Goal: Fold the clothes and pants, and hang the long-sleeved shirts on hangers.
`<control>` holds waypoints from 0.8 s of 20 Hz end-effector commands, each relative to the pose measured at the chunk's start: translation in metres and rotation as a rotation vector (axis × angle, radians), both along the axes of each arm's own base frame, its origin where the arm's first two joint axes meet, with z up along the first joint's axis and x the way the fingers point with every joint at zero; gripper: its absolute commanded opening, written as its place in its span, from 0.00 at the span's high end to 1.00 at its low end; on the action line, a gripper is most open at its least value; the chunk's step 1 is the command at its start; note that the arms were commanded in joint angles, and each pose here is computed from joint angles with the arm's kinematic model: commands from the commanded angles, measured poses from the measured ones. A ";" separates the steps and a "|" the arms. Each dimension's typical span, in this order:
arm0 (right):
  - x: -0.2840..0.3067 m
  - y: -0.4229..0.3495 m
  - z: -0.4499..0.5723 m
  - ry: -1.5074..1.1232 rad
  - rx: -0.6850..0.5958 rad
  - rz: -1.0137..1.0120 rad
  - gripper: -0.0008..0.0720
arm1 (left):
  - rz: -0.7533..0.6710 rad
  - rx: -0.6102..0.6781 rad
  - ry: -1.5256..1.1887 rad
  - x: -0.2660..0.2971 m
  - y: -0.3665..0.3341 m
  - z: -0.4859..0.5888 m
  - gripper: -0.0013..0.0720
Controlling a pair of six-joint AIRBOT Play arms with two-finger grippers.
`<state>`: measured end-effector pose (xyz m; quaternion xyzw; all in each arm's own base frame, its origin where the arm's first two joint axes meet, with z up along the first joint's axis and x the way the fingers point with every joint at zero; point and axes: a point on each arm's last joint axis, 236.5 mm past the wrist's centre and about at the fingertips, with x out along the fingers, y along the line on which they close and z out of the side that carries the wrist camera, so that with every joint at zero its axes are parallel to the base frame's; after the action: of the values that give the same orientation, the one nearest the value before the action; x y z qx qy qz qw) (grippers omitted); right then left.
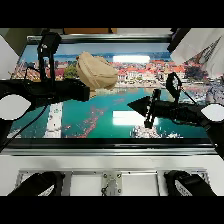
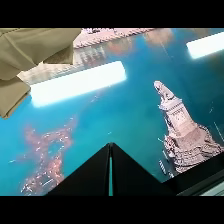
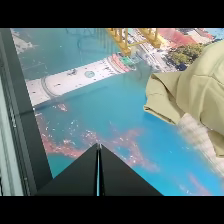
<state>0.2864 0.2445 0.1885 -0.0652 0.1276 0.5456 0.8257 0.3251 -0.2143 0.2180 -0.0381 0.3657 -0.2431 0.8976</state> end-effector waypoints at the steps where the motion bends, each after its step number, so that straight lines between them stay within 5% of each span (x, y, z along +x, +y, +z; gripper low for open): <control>1: 0.000 0.000 -0.001 0.002 0.000 0.001 0.94 | 0.000 -0.001 0.001 0.000 0.000 0.000 0.96; 6: 0.000 0.000 0.000 0.001 0.000 0.001 0.94 | 0.005 -0.019 -0.034 0.006 -0.003 0.007 0.96; 7: 0.000 0.000 0.000 0.001 0.000 0.001 0.94 | 0.017 -0.037 -0.078 0.016 -0.003 0.015 0.81; 8: 0.000 0.000 0.000 0.001 0.000 0.001 0.94 | 0.022 -0.050 -0.125 0.027 -0.004 0.021 0.30; 9: 0.000 0.000 0.000 0.001 0.000 0.001 0.94 | 0.052 -0.070 -0.160 0.044 -0.001 0.025 0.01; 16: 0.000 0.000 0.000 0.001 0.000 0.001 0.94 | 0.383 -0.086 0.082 0.177 0.084 -0.125 0.01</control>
<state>0.2865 0.2444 0.1883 -0.0653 0.1278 0.5454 0.8258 0.4566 -0.1618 0.1552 -0.0930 0.3455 -0.1326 0.9243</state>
